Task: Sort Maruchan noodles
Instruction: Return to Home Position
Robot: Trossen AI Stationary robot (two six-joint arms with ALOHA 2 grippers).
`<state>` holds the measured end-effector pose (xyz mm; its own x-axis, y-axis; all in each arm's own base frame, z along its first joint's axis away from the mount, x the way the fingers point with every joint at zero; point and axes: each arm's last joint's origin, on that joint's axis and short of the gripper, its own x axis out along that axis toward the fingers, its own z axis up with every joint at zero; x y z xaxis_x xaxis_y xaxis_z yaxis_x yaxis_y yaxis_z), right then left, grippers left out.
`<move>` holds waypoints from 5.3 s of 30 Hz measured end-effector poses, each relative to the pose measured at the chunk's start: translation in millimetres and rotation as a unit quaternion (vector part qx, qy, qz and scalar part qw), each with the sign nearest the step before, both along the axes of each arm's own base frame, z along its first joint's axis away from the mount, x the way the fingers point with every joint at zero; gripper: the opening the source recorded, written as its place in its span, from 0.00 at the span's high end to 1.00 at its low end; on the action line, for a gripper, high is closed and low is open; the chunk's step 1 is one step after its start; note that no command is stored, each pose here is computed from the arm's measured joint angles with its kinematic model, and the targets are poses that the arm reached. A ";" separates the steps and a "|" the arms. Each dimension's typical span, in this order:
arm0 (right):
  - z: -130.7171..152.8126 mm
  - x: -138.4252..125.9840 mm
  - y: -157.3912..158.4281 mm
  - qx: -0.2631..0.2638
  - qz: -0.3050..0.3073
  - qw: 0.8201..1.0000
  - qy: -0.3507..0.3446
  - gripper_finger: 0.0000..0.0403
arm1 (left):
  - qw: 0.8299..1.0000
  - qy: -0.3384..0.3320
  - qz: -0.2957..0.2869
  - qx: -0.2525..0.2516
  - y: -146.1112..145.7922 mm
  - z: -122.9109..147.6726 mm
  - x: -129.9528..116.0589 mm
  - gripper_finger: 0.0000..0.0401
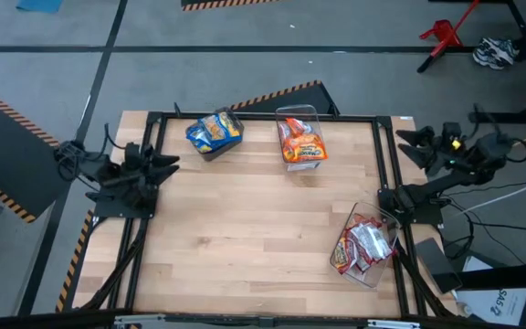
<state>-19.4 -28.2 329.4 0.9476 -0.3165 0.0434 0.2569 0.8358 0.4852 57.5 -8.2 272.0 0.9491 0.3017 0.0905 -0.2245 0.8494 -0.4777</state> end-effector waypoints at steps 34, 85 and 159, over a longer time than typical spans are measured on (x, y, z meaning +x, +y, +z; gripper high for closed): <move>-156.7 111.9 49.6 -0.057 0.079 0.995 0.005 0.14 | 0.984 0.020 -0.160 0.077 -26.2 -99.0 30.9 0.56; -157.1 111.5 47.7 -0.164 0.039 0.985 0.040 0.14 | 0.950 0.030 -0.233 0.205 -29.1 -101.5 31.8 0.56; -157.2 111.6 47.7 -0.164 0.039 0.985 0.040 0.14 | 0.950 0.029 -0.233 0.205 -29.1 -101.5 31.8 0.56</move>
<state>92.2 19.5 172.2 0.9732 -0.2231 0.0555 0.2114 0.9632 0.1662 89.3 -37.3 170.5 0.9780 -0.2017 0.0522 0.2056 0.9750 -0.0841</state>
